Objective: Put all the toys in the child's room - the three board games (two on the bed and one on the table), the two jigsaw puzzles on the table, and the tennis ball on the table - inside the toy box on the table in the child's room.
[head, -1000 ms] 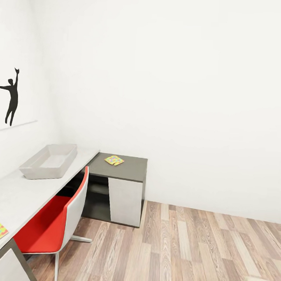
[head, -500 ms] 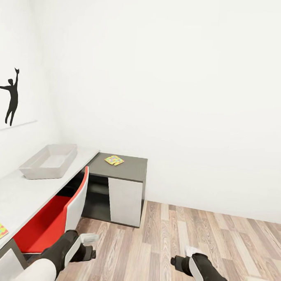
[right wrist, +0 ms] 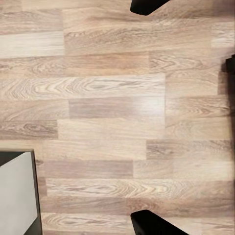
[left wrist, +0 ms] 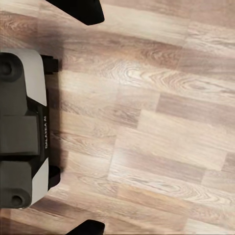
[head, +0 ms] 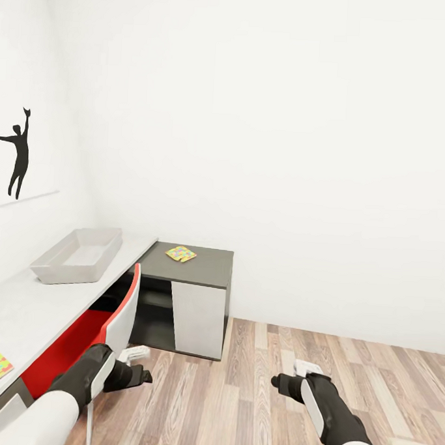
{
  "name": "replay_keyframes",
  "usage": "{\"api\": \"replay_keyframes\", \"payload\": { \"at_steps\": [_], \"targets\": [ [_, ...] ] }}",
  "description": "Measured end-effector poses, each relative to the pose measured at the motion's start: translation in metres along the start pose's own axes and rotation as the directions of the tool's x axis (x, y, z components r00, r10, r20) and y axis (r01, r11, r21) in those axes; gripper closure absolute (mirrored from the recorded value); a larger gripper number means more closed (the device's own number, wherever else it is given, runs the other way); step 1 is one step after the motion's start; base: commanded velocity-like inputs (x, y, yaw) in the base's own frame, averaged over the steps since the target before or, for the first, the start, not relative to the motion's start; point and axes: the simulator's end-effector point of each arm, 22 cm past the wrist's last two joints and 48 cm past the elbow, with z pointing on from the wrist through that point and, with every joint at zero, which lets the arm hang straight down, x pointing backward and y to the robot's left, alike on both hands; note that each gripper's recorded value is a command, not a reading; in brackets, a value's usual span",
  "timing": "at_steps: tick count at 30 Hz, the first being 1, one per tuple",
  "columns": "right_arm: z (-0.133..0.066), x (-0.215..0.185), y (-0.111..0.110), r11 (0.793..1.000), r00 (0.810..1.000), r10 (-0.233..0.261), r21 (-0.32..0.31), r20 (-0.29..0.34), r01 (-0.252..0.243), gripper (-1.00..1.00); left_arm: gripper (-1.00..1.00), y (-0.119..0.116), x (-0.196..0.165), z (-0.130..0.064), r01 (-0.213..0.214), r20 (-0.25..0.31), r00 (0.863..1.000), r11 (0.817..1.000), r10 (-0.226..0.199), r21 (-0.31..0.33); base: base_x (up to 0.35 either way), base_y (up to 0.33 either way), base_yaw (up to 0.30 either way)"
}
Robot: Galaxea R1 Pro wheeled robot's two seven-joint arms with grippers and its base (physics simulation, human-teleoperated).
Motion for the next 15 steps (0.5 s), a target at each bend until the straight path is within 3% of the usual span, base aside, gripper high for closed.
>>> {"api": "replay_keyframes", "payload": {
  "at_steps": [9, 11, 15],
  "targets": [
    [0.000, 0.003, 0.003, 1.000, 1.000, -0.002, -0.005, -0.006, 0.002, -1.00, -1.00, -0.028, -0.003, -0.005, -0.004, 0.006, 1.000, 0.991, 0.003, 0.135, 0.000, 0.000, 0.000],
    [0.000, 0.004, 0.004, 1.000, 1.000, 0.001, -0.007, -0.008, -0.001, -1.00, -1.00, -0.041, -0.005, -0.009, -0.004, 0.008, 1.000, 0.979, 0.003, 0.203, 0.000, 0.000, 0.000],
    [0.000, 0.008, -0.001, 1.000, 1.000, 0.008, -0.003, -0.020, -0.008, -1.00, -1.00, -0.044, -0.010, -0.022, 0.004, 0.000, 1.000, 0.965, -0.004, 0.263, 0.000, 0.000, 0.000]
  ]
}}
